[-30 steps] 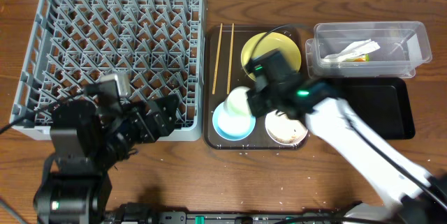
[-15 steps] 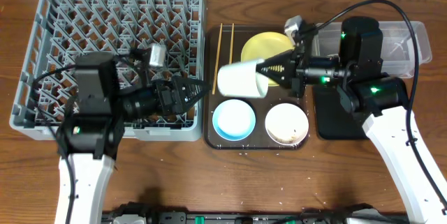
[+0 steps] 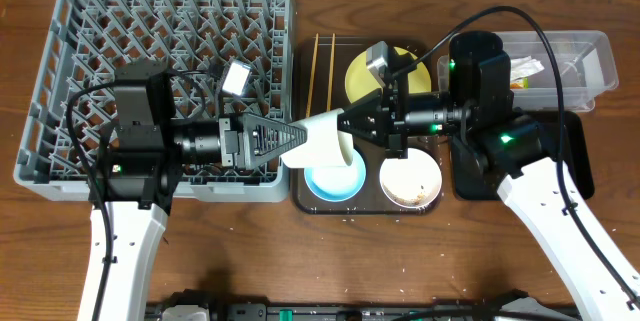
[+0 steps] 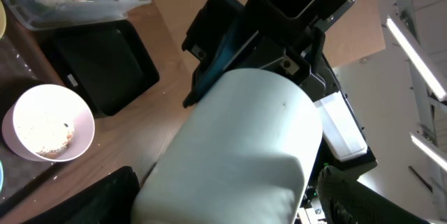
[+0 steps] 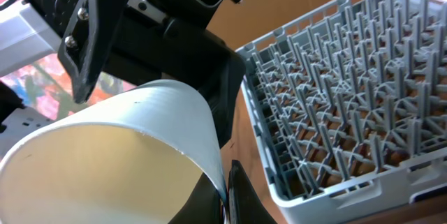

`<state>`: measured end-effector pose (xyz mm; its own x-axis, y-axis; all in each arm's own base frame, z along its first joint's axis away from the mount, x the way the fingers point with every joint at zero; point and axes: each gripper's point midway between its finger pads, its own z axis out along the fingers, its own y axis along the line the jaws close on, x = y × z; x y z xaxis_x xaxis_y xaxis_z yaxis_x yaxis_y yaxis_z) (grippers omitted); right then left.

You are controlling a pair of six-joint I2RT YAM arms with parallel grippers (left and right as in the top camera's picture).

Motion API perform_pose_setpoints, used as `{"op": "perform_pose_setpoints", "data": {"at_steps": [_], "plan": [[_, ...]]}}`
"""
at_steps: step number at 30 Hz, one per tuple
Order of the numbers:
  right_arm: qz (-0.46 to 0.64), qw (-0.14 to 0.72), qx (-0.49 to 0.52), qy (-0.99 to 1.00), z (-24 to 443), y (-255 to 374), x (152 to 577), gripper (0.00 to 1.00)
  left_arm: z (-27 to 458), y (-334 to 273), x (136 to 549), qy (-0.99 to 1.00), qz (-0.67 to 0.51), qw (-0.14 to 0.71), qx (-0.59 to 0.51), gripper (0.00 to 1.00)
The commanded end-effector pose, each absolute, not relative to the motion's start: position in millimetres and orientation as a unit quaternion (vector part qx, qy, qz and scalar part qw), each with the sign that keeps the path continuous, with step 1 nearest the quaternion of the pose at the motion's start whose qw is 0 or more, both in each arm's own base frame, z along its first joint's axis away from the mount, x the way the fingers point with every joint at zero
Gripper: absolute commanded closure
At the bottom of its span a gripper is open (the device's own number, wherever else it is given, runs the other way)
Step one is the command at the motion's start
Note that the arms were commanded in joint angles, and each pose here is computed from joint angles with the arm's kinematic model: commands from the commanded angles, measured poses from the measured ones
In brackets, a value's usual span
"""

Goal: Sort waste into correct bins and load items into the dishwasher
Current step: 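Lift the cup toward the left gripper and grasp it with the left gripper, then open the right gripper and carry the cup with the left gripper over the rack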

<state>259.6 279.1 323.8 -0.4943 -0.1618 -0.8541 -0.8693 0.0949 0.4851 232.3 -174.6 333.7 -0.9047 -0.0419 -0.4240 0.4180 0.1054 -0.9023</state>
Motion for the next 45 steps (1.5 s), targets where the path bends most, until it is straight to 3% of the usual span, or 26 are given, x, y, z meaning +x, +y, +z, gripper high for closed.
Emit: {"op": "perform_pose_setpoints", "data": {"at_steps": [1, 11, 23, 28, 29, 30, 32, 33, 39, 45], "plan": [[0.534, 0.344, -0.369, 0.678, 325, 279, 275, 0.99, 346, -176, 225, 0.706, -0.669, 0.174, 0.154, 0.16], [0.541, 0.343, -0.374, 0.67, 325, 295, 275, 0.99, 347, -176, 224, 0.705, -0.671, 0.173, 0.154, 0.25], [0.549, 0.311, -0.367, 0.684, 306, 306, 278, 0.99, 347, -176, 224, 0.705, -0.67, 0.174, 0.155, 0.25], [0.551, 0.31, -0.369, 0.681, 306, 306, 276, 0.98, 346, -176, 226, 0.708, -0.666, 0.177, 0.152, 0.38], [0.552, 0.31, -0.369, 0.681, 307, 306, 276, 0.91, 344, -176, 228, 0.711, -0.663, 0.18, 0.149, 0.38], [0.551, 0.311, -0.369, 0.681, 307, 306, 277, 0.71, 343, -175, 230, 0.715, -0.659, 0.184, 0.146, 0.38], [0.55, 0.312, -0.367, 0.682, 306, 305, 278, 0.42, 339, -174, 235, 0.724, -0.648, 0.192, 0.137, 0.38], [0.549, 0.313, -0.364, 0.684, 306, 303, 281, 0.36, 338, -174, 237, 0.729, -0.642, 0.197, 0.133, 0.38], [0.546, 0.324, -0.302, 0.711, 307, 264, 313, 0.27, 332, -169, 248, 0.754, -0.603, 0.235, 0.112, 0.4], [0.537, 0.318, -0.244, 0.742, 297, 227, 333, 0.27, 308, -151, 264, 0.811, -0.514, 0.276, 0.043, 0.4]]}}
